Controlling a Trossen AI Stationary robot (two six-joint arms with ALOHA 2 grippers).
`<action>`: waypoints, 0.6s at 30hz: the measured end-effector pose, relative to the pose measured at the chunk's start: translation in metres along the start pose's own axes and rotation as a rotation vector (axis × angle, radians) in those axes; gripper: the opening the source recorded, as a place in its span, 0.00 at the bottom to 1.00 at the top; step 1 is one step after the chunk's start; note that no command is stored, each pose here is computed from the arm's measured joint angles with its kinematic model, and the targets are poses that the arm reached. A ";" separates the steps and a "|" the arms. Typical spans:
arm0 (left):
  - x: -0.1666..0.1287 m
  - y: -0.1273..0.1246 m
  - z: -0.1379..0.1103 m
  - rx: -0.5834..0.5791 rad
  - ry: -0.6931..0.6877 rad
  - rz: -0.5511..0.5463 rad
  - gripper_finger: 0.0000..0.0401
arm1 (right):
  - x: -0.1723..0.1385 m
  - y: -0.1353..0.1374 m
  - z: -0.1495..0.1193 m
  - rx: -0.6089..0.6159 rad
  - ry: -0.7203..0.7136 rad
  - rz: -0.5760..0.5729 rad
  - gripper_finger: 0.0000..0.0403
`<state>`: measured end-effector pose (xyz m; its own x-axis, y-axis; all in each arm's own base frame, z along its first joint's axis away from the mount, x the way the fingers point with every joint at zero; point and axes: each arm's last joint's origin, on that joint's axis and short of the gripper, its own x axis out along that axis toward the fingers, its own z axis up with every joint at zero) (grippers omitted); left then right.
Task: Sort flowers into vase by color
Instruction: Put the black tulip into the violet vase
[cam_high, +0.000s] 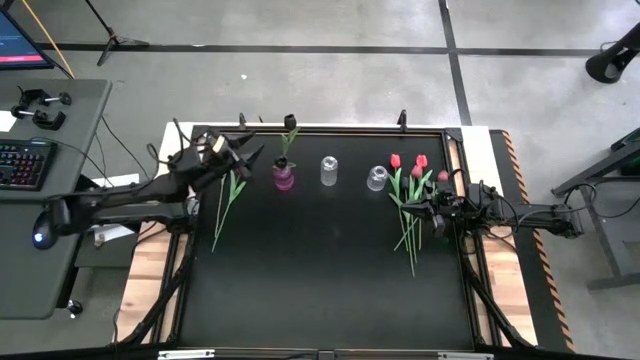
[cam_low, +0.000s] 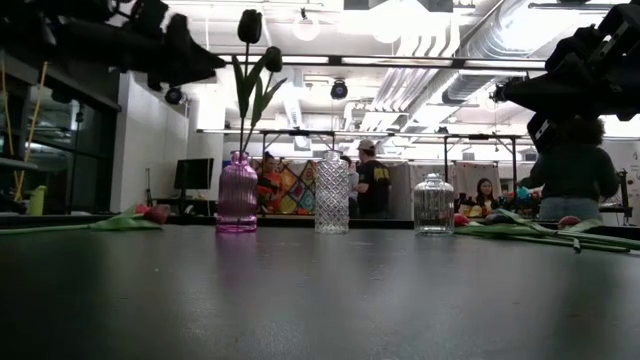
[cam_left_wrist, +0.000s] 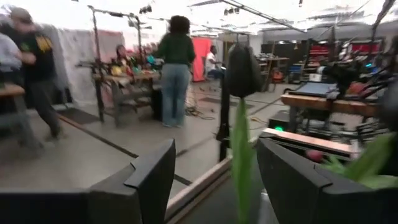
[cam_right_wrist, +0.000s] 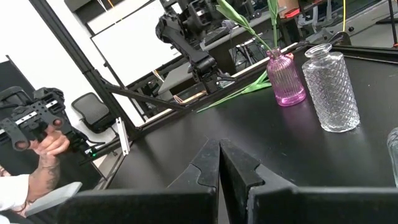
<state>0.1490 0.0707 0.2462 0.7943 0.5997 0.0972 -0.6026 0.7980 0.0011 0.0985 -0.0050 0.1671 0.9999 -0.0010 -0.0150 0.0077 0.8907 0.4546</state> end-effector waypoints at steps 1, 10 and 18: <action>-0.003 -0.001 0.001 -0.023 0.007 -0.018 0.53 | 0.000 0.000 0.000 0.000 -0.001 0.000 0.00; -0.030 -0.021 0.005 -0.152 0.067 -0.283 0.53 | 0.000 0.000 0.000 0.000 0.000 0.000 0.00; -0.047 -0.040 -0.004 -0.181 0.206 -0.478 0.53 | 0.000 0.000 0.000 0.000 0.000 0.000 0.00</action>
<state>0.1361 0.0106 0.2373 0.9858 0.1529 -0.0696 -0.1629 0.9710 -0.1752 0.0985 -0.0050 0.1672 0.9999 -0.0008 -0.0146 0.0073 0.8907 0.4546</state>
